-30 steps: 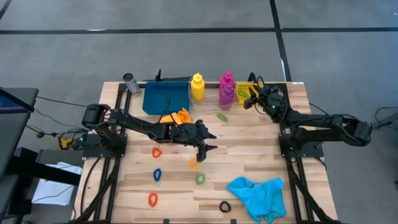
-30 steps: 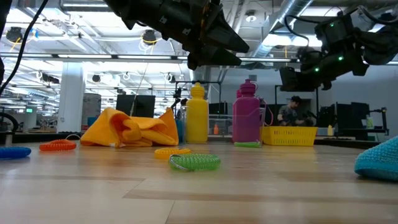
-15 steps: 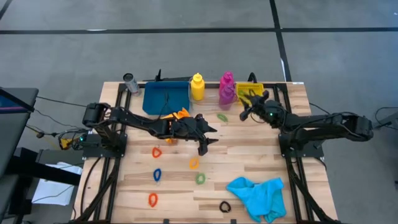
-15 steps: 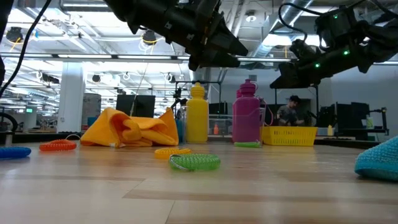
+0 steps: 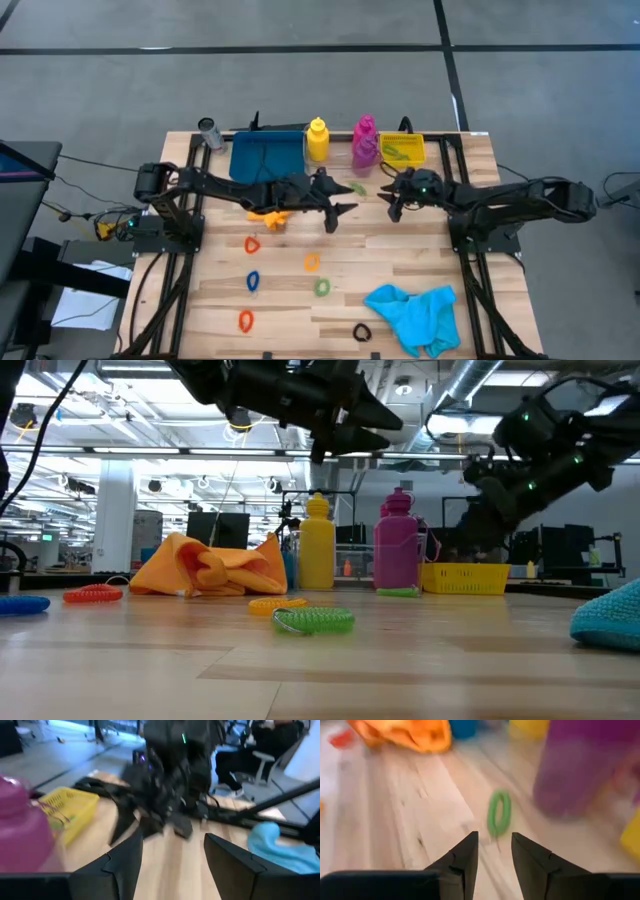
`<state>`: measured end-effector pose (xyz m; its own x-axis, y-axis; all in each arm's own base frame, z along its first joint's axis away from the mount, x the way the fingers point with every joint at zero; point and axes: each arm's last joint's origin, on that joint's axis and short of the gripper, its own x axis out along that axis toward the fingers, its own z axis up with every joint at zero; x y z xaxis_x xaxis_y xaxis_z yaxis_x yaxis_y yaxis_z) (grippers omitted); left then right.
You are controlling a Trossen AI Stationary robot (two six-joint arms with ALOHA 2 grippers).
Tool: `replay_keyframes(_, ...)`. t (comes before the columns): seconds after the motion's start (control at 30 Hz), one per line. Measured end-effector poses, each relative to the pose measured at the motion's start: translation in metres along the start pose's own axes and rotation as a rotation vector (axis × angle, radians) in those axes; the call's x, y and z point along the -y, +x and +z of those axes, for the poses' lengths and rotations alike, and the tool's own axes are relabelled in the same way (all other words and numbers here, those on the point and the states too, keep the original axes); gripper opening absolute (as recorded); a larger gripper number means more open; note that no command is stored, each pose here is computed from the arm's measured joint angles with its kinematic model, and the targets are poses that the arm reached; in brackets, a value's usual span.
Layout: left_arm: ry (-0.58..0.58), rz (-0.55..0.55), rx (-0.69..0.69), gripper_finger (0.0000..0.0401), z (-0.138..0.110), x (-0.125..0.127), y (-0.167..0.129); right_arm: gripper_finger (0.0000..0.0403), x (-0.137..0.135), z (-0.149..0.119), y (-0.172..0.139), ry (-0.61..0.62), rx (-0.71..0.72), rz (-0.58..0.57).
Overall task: Pick & Place Sports Items
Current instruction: Put the top green spring keychain into the yellow bin
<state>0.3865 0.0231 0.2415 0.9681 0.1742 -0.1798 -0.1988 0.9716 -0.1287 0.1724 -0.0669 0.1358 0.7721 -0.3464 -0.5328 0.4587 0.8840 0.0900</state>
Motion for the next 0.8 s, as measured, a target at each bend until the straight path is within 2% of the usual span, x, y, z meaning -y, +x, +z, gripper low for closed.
replay_keyframes(0.2, -0.015, 0.028, 0.081, 0.0209, 0.010, -0.014, 0.001, 0.0111, -0.013, -0.033, 0.001, 0.044, 0.004, -0.160)
replay_keyframes(0.4, -0.020, 0.044, 0.099, 0.0209, 0.012, -0.022, 0.002, 0.0111, -0.036, -0.061, -0.015, 0.033, 0.137, -0.174)
replay_keyframes(0.63, -0.024, 0.040, 0.139, 0.0209, 0.016, -0.022, 0.001, 0.0105, -0.066, -0.062, -0.026, 0.003, 0.221, -0.142)
replay_keyframes(0.8, -0.030, 0.036, 0.141, 0.0209, 0.016, -0.021, 0.001, 0.0102, -0.073, -0.061, -0.019, -0.051, 0.201, -0.176)
